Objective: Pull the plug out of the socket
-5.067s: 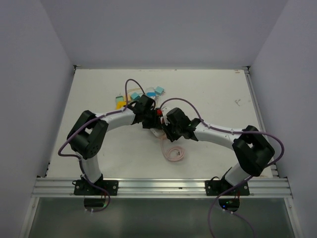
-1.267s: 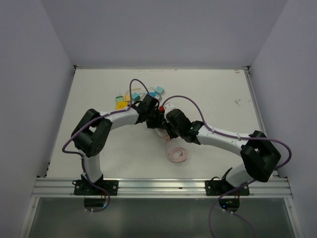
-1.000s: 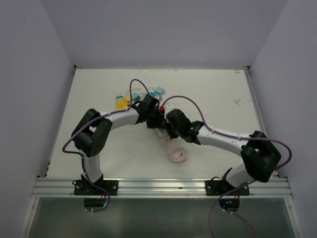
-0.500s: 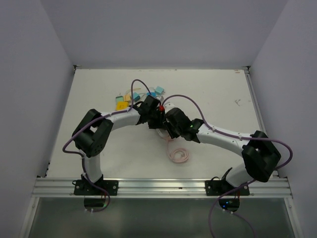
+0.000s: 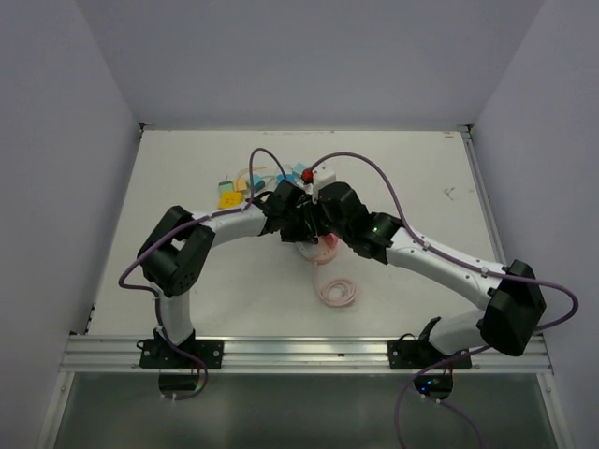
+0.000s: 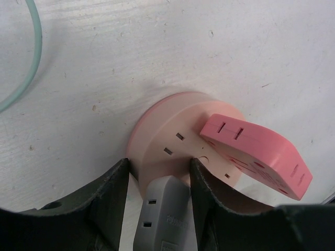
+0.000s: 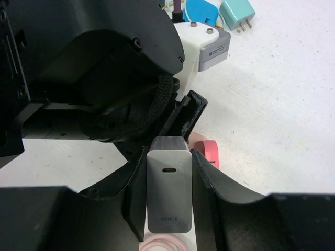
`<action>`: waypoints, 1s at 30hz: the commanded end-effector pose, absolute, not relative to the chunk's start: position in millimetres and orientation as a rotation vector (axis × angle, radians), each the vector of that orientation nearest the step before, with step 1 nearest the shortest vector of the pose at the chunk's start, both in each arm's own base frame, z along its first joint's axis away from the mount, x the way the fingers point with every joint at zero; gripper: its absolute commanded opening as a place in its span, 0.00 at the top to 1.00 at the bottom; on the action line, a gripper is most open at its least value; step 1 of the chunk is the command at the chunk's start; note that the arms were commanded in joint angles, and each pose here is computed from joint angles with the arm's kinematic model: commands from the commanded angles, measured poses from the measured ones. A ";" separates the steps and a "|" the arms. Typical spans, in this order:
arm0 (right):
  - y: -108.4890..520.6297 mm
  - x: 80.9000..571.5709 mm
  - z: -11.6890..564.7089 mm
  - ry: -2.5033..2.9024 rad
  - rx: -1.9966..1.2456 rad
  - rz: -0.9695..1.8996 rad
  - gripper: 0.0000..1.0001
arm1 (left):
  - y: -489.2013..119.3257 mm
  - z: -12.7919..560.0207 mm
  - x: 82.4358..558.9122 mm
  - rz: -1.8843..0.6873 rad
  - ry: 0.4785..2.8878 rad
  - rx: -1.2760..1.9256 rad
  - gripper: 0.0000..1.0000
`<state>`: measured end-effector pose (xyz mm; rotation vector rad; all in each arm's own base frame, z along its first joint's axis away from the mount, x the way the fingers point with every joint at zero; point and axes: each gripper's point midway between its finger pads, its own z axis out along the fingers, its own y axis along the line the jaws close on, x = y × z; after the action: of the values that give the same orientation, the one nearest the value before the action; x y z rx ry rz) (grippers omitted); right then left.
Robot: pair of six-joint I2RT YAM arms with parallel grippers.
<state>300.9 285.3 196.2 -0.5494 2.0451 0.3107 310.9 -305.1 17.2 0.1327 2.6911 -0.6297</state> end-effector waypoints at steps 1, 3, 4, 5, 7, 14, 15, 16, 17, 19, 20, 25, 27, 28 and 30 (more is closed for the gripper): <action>278.1 298.0 223.4 1.988 -0.500 0.358 1.00 | -186.3 -76.7 248.3 0.118 3.000 0.213 0.50; 257.6 296.9 212.6 2.028 -0.462 0.339 1.00 | -191.1 -73.9 252.8 0.096 2.990 0.213 0.50; 248.9 297.3 209.7 2.042 -0.436 0.339 1.00 | -194.0 -71.6 257.2 0.085 2.982 0.216 0.50; 238.3 296.8 212.2 2.043 -0.404 0.348 1.00 | -196.1 -70.5 258.4 0.078 2.980 0.220 0.49; 211.5 301.7 199.6 2.084 -0.311 0.361 1.00 | -198.0 -68.3 263.2 0.067 2.971 0.221 0.49; 152.2 325.5 166.3 2.156 -0.055 0.430 1.00 | -200.9 -54.7 274.1 -0.001 2.933 0.204 0.47; 142.2 330.8 152.8 2.184 0.028 0.457 1.00 | -201.0 -51.9 275.7 -0.011 2.925 0.202 0.46; 142.2 334.4 150.3 2.181 0.055 0.492 1.00 | -201.1 -50.4 276.0 -0.013 2.922 0.204 0.46; 151.8 340.8 156.0 2.144 0.073 0.584 1.00 | -201.0 -49.7 276.4 -0.013 2.919 0.206 0.46; 156.1 349.8 143.4 2.154 0.108 0.641 1.00 | -200.7 -48.0 275.1 -0.025 2.916 0.206 0.46; 163.2 359.9 148.0 2.118 0.099 0.684 1.00 | -201.7 -47.7 275.1 -0.037 2.912 0.206 0.46; 191.0 396.1 133.4 2.097 0.135 0.852 1.00 | -204.9 -46.6 267.8 -0.098 2.916 0.207 0.45; 200.8 411.7 138.6 2.041 0.143 0.916 1.00 | -203.8 -46.6 265.3 -0.104 2.916 0.214 0.45; 203.5 417.3 136.6 2.034 0.148 0.929 1.00 | -202.6 -46.4 264.5 -0.104 2.917 0.212 0.45; 210.4 432.5 125.4 2.031 0.166 0.962 1.00 | -201.3 -46.5 262.4 -0.104 2.918 0.219 0.45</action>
<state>386.0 182.7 66.3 0.1992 2.2794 0.7675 314.0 -293.6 25.3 0.1422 2.6497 -0.6178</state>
